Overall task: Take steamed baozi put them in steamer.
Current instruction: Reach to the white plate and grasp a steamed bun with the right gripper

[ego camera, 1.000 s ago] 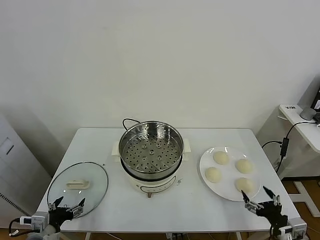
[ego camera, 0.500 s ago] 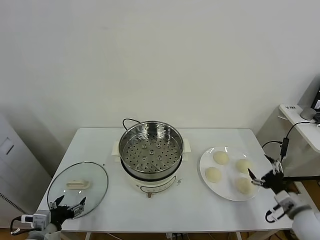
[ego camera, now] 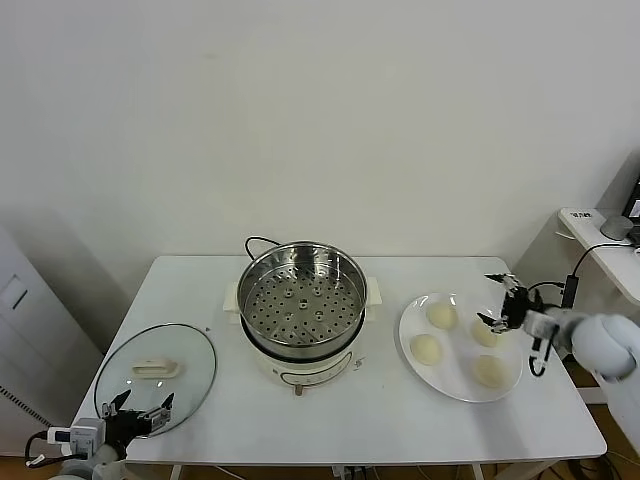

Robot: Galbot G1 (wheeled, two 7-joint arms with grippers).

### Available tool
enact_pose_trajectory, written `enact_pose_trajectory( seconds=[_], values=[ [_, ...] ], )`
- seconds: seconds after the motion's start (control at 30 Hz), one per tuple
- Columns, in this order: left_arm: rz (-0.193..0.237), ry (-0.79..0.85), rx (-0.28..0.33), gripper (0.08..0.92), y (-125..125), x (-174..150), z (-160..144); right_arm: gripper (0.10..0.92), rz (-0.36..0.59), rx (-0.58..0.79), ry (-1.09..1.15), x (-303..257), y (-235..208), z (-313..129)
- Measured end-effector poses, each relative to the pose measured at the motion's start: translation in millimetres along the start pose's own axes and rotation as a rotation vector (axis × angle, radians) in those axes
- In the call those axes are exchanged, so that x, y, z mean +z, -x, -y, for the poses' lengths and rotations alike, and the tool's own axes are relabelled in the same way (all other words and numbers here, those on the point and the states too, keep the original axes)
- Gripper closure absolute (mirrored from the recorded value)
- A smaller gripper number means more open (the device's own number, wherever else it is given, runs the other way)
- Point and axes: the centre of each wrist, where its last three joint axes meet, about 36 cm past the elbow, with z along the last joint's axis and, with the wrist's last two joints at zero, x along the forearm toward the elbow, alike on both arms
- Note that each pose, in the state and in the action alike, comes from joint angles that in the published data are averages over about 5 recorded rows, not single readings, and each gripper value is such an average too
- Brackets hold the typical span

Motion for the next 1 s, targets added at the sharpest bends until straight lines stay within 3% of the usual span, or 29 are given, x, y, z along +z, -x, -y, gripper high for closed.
enact_pose_trajectory(
  seconds=[0.27, 0.53, 1.0],
  values=[
    [-0.003, -0.006, -0.003, 0.177, 0.3, 1.2, 0.7, 0.200, -0.032, -0.205, -0.069, -7.6, 29.9, 54.5],
    [-0.006, -0.003, -0.010, 0.177, 1.6, 1.7, -1.2, 0.200, -0.040, -0.347, -0.097, -17.0, 65.8, 72.5],
    [-0.009, -0.001, -0.012, 0.177, 2.4, 1.6, -1.5, 0.200, -0.064, -0.427, -0.136, -30.5, 112.7, 75.3]
  ],
)
